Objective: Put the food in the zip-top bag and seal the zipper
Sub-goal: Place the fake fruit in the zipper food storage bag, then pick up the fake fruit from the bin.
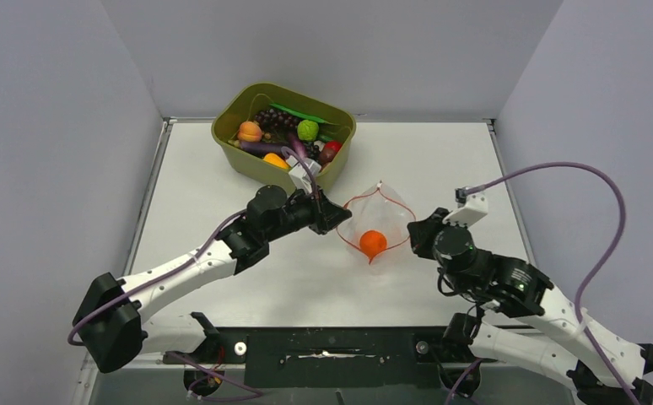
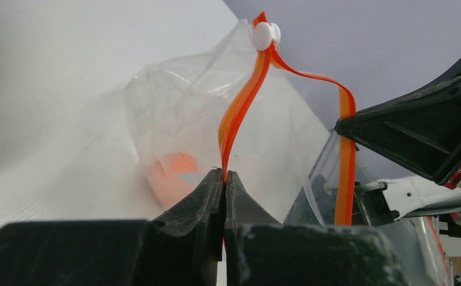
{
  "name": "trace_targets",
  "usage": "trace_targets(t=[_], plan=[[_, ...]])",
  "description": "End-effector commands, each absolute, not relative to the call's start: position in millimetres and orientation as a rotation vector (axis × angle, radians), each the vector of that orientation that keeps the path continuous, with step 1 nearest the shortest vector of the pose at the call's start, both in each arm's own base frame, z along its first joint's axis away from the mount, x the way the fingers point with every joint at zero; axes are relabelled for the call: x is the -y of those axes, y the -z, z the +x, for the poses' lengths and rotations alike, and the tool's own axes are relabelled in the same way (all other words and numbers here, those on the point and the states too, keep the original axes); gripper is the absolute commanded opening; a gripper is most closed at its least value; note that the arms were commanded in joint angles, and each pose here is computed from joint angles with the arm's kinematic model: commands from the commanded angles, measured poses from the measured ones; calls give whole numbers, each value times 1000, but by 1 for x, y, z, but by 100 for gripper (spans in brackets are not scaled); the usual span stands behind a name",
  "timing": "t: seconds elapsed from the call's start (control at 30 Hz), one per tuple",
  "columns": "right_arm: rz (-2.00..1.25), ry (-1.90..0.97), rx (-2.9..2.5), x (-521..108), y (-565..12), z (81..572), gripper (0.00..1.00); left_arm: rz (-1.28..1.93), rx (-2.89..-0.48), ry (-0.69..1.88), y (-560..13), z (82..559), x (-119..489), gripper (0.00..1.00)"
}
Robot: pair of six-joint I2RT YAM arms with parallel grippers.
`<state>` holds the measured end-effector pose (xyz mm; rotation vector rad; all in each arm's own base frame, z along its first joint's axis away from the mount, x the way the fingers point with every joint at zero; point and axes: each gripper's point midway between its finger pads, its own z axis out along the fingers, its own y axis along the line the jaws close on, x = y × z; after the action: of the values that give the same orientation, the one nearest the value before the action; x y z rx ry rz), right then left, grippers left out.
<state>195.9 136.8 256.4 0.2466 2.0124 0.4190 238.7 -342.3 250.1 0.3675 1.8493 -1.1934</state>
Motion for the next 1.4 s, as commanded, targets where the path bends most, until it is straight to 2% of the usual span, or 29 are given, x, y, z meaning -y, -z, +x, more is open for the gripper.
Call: trace_targets(t=[0.0,0.2,0.27,0.43,0.6,0.7,0.83,0.97,1.37], plan=[[305,-427,-1872,-113,-293,199,0,369,-1700,1275,-292,248,367,0],[221,-547,-1923,-150,-270,199,0,384,-1812,1249,-248,253,378,0],[218,-551,-1947,-156,-261,200,0,370,-1832,1239,-239,253,376,8],[223,-557,-1977,-164,-246,201,0,361,-1877,1168,-231,253,365,44],[215,-570,-1980,-169,-243,202,0,365,-1884,1008,-239,262,344,55],[212,-570,-1976,-170,-243,203,0,370,-1868,867,-252,274,328,67],[202,-574,-1974,-172,-245,204,0,350,-1861,649,-267,300,298,71],[184,-586,-1974,-177,-244,204,0,305,-1855,591,-283,328,273,72],[112,-582,-1973,-186,-249,208,0,143,-1899,485,-277,448,212,63]])
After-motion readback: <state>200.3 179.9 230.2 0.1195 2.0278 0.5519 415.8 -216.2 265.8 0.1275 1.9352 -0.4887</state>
